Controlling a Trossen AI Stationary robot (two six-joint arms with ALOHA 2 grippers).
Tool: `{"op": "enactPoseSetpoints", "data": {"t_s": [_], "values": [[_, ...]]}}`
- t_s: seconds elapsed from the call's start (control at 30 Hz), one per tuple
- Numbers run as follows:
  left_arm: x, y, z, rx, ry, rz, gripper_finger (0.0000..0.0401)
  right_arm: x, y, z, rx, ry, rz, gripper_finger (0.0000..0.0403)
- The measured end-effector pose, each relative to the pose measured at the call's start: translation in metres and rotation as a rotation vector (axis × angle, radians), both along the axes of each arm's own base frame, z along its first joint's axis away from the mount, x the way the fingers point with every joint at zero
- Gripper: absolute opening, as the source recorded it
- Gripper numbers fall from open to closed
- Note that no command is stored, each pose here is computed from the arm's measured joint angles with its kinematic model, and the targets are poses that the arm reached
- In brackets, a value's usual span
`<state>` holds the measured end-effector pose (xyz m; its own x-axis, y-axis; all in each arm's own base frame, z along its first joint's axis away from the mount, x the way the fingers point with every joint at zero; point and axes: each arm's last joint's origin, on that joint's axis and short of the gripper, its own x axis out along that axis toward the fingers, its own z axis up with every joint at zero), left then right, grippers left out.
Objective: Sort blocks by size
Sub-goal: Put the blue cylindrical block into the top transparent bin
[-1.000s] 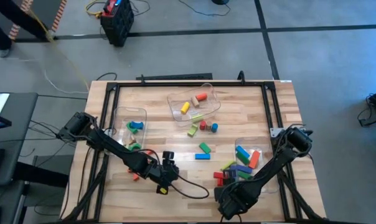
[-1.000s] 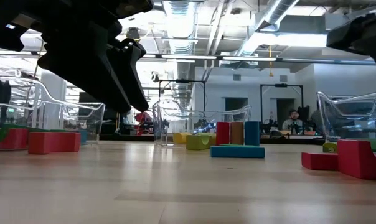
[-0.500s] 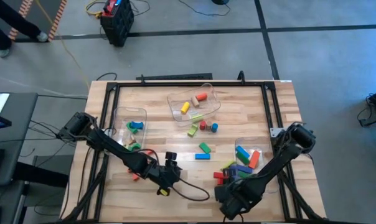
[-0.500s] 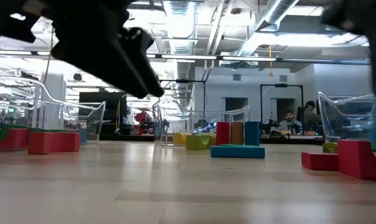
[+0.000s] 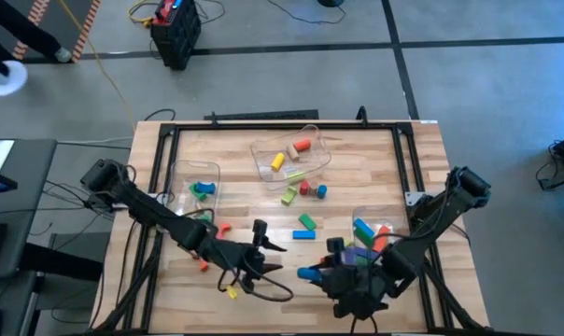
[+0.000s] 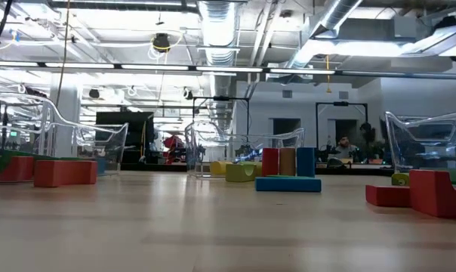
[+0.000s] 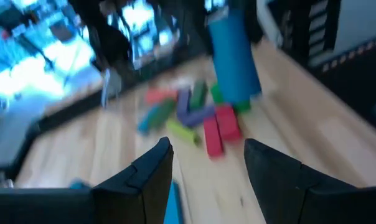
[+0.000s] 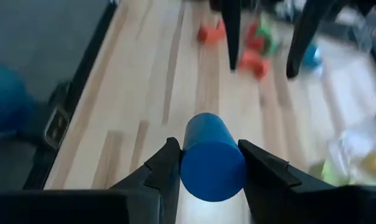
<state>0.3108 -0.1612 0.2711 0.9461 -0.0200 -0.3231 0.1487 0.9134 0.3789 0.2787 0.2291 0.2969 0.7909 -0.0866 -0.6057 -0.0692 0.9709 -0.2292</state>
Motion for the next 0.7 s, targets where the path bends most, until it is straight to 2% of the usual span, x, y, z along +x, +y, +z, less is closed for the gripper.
{"op": "enactPoseSetpoints", "data": {"t_s": [0.2,0.47,0.7], "values": [[-0.003,0.011,0.019,-0.069,-0.054,-0.047,0.0193,0.007,-0.008,0.008,-0.122,-0.057,0.025,0.0169],[0.002,0.038,0.022,-0.356,0.061,-0.147,0.0193,0.012,-0.011,0.007,-0.271,-0.051,0.097,0.0167],[0.009,0.056,0.025,-0.516,0.086,-0.201,0.0193,0.026,-0.021,0.006,-0.349,-0.055,0.126,0.0166]]}}
